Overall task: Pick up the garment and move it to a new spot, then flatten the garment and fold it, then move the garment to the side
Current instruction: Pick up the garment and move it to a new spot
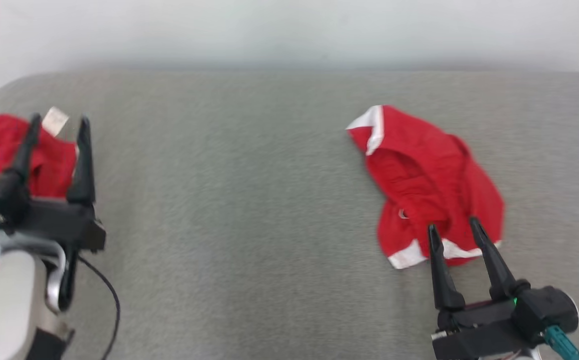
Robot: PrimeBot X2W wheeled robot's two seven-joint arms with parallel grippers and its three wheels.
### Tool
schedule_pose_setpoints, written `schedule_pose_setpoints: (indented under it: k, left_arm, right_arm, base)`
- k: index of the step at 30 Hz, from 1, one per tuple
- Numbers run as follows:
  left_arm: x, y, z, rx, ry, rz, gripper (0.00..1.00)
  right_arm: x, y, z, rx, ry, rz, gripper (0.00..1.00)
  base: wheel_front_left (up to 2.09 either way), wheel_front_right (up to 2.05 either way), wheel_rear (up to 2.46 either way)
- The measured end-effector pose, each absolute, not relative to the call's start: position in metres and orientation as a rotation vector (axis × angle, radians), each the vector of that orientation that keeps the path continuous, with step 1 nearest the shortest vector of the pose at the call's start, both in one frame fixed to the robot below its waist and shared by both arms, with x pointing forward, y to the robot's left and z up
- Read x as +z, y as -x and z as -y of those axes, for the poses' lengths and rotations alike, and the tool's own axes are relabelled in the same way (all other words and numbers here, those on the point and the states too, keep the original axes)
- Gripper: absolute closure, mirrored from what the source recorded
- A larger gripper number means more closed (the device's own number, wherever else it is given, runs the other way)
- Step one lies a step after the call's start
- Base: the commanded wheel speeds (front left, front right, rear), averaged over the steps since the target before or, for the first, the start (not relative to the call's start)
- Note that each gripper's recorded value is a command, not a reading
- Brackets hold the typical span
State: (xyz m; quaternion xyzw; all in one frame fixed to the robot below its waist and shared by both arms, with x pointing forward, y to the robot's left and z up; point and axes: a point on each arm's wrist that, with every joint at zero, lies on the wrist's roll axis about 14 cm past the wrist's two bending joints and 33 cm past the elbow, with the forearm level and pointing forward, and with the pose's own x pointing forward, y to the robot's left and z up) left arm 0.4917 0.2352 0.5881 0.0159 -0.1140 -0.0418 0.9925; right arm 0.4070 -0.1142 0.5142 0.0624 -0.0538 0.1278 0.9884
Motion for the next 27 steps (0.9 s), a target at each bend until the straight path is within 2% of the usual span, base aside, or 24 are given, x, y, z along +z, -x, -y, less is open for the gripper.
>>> schedule_pose_setpoints:
  k: [7,16,27]
  left_arm:
    - [0.577,-0.477,-0.190,-0.174,0.021,0.220,0.00]
    - [0.563,-0.437,-0.158,-0.230,0.066,0.198,0.00]
    - [0.544,-0.396,-0.184,-0.135,0.090,0.173,0.00]
  right_arm:
    - [0.519,-0.376,0.156,0.133,-0.113,0.120,0.00]
    - [0.529,-0.347,0.181,0.053,-0.108,0.156,0.00]
    - [0.526,-0.345,0.177,0.064,-0.130,0.148,0.00]
  base:
    - [0.00,0.00,0.00]
    - [0.00,0.00,0.00]
    - [0.00,0.00,0.00]
